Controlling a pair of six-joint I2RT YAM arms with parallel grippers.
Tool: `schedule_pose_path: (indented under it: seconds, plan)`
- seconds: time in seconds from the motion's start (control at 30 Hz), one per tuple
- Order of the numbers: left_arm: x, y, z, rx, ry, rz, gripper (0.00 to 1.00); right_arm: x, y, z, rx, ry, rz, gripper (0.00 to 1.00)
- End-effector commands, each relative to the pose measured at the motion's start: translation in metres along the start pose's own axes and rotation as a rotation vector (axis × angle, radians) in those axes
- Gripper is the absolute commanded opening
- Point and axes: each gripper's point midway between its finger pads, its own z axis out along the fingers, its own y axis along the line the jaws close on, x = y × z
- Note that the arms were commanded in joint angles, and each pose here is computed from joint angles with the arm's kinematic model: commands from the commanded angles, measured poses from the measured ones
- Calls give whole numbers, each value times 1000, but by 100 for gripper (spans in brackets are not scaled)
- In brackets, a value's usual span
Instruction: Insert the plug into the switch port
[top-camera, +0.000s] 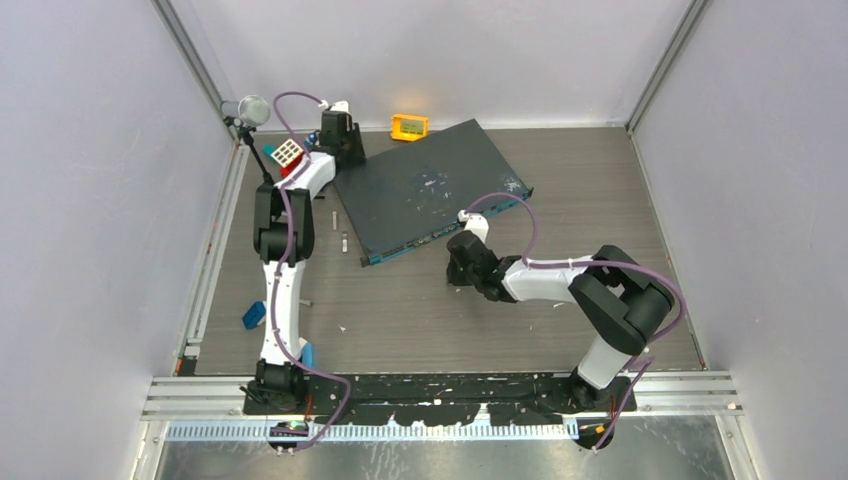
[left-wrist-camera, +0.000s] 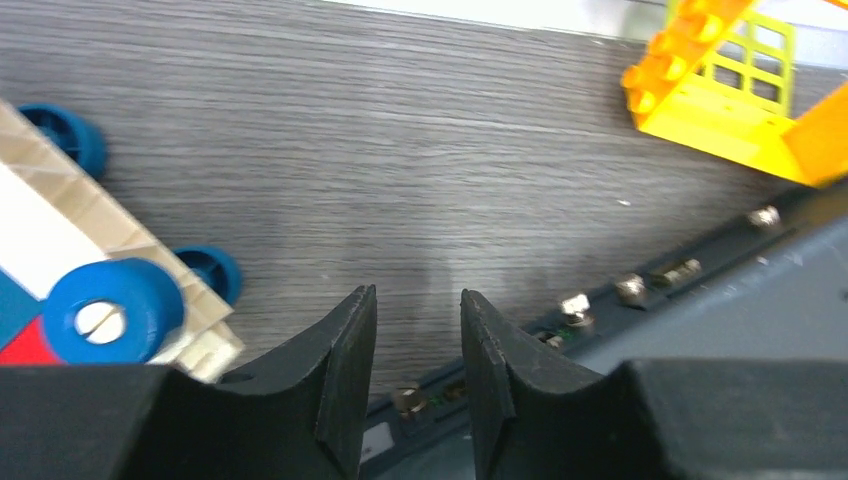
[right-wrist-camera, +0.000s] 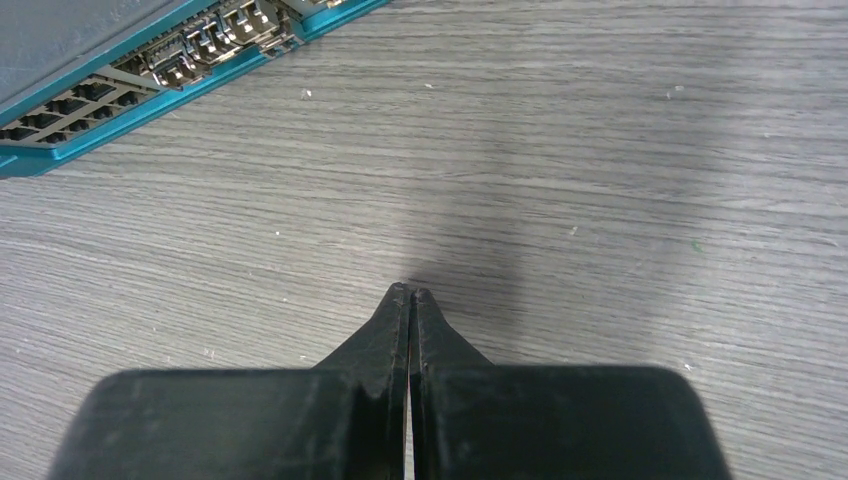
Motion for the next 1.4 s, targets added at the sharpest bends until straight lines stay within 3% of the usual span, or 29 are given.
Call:
schedule_pose_path:
  seconds: [0.0,0.2,0.73,1.37]
  plan:
    - [45,-27,-7,157,214,51,36,-13,12,2,-21,-22,-18,3]
    - [65,-34,-14,218,313,56,31,-14,23,16,-94,-68,-37,7]
    - [62,-37,-15,278,287,45,27,-25,59,40,-140,-120,-122,7]
    - [62,-36,-12,293,292,26,21,-37,46,62,59,-123,-142,3]
